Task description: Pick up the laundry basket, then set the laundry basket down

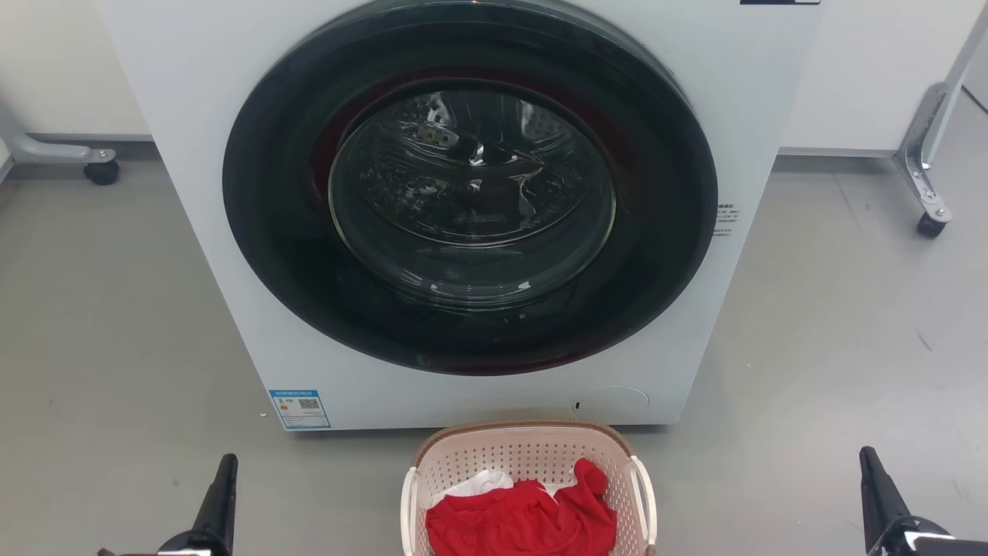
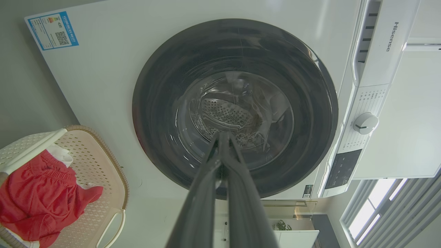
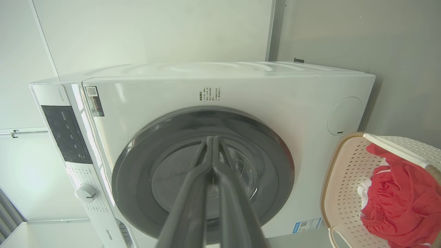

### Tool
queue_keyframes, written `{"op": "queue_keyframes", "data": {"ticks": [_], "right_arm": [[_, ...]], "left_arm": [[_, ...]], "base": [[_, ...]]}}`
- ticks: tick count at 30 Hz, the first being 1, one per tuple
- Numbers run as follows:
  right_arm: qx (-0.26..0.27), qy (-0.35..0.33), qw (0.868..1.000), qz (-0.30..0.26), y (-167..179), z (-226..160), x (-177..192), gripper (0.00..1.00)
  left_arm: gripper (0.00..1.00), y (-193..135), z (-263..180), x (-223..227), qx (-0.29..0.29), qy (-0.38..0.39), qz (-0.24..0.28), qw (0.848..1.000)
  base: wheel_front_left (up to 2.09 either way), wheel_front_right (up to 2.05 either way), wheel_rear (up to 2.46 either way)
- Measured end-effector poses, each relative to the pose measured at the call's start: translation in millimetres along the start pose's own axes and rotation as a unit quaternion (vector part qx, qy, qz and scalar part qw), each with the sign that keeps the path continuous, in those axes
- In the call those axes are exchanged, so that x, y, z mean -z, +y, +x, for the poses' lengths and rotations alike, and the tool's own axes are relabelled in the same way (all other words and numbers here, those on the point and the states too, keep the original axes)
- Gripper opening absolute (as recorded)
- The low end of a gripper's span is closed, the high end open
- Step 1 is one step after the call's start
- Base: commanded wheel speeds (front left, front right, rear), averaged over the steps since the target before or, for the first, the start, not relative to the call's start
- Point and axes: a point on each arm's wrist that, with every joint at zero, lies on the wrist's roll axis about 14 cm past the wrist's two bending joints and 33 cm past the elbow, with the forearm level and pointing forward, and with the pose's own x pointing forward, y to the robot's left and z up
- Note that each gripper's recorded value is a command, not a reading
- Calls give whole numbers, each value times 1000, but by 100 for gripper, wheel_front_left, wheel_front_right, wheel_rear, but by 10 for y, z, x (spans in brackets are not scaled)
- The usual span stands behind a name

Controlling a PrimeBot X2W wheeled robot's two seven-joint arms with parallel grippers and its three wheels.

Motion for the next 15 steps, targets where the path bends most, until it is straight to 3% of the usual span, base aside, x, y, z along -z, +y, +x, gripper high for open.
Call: {"op": "queue_keyframes", "data": {"ticks": [15], "right_arm": [[0,0,1000,1,0,0,0,0]], "left_arm": [[0,0,0,1,0,0,0,1000]], "base": [[0,0,0]]}}
